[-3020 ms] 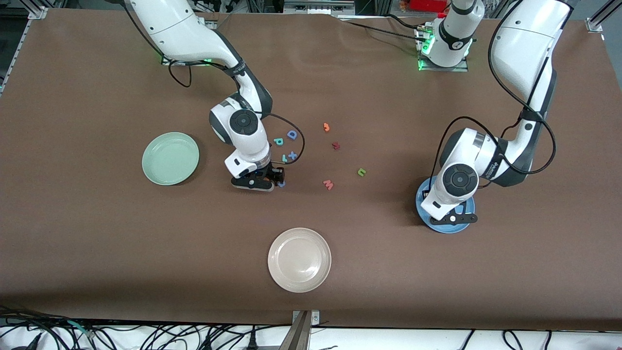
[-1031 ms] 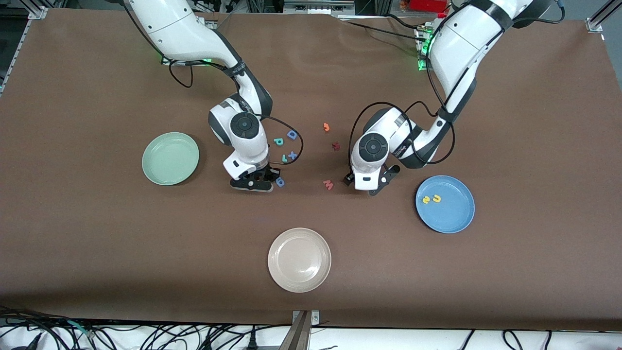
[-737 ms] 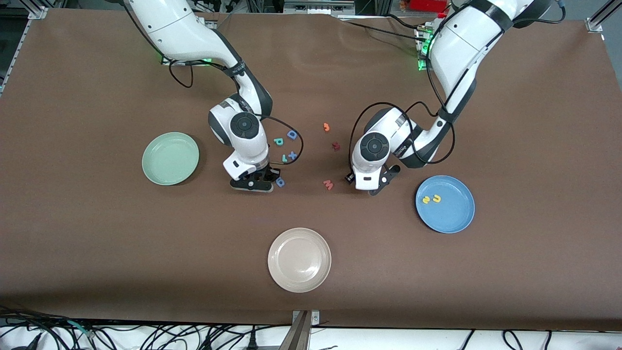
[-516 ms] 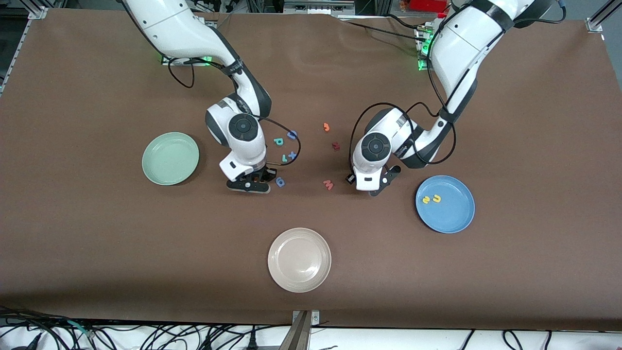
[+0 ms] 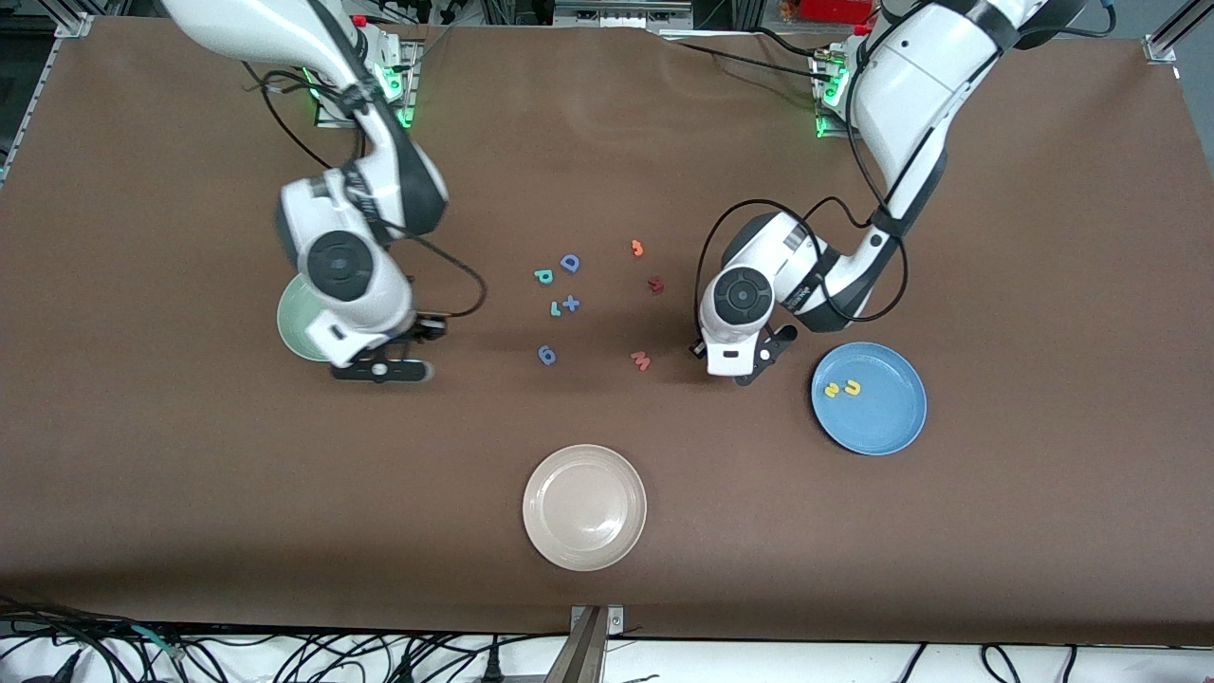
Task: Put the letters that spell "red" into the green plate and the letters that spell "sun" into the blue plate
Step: 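Place the green letter on blue plate while the right gripper places orange on green plate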
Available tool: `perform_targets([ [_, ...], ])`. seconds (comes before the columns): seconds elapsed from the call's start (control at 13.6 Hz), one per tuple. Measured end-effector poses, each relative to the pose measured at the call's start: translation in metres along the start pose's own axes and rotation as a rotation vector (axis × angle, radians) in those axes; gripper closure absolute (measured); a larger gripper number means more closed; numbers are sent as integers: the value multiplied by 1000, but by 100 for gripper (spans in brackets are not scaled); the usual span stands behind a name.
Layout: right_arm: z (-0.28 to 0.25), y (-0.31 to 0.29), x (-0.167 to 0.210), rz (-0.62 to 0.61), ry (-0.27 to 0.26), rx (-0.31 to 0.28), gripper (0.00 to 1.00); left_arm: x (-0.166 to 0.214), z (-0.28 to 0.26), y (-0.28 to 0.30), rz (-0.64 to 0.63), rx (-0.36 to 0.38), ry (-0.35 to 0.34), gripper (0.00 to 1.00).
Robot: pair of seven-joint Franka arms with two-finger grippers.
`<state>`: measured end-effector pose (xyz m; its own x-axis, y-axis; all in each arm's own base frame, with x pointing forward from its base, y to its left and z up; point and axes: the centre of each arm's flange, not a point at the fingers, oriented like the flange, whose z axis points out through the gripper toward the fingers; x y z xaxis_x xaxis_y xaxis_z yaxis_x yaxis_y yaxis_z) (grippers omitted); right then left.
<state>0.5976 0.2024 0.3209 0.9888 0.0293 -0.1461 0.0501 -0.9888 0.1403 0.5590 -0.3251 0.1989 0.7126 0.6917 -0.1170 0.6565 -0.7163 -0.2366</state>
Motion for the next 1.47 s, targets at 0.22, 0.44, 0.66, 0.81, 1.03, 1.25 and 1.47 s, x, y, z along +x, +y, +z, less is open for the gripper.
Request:
perform_targets([
  [0.22, 1, 71, -1, -59, -40, -5, 72, 48, -45, -24, 108, 29, 4, 73],
  [0.44, 29, 123, -8, -110, -97, 25, 72, 128, -64, -60, 263, 28, 46, 73],
  [0.66, 86, 153, -27, -140, -99, 78, 72, 189, -59, -94, 414, 63, 82, 73],
  [0.81, 124, 157, -46, -148, -101, 94, 72, 217, -50, -107, 510, 42, 81, 73],
  [1.03, 154, 156, -65, -148, -98, 92, 72, 239, -42, -109, 615, -15, 114, 73],
  [1.25, 166, 155, -73, -148, -111, 90, 72, 253, -45, -115, 712, -30, 132, 50],
  [1.47, 167, 154, -73, -149, -109, 89, 57, 270, -65, -121, 734, -51, 166, 19],
])
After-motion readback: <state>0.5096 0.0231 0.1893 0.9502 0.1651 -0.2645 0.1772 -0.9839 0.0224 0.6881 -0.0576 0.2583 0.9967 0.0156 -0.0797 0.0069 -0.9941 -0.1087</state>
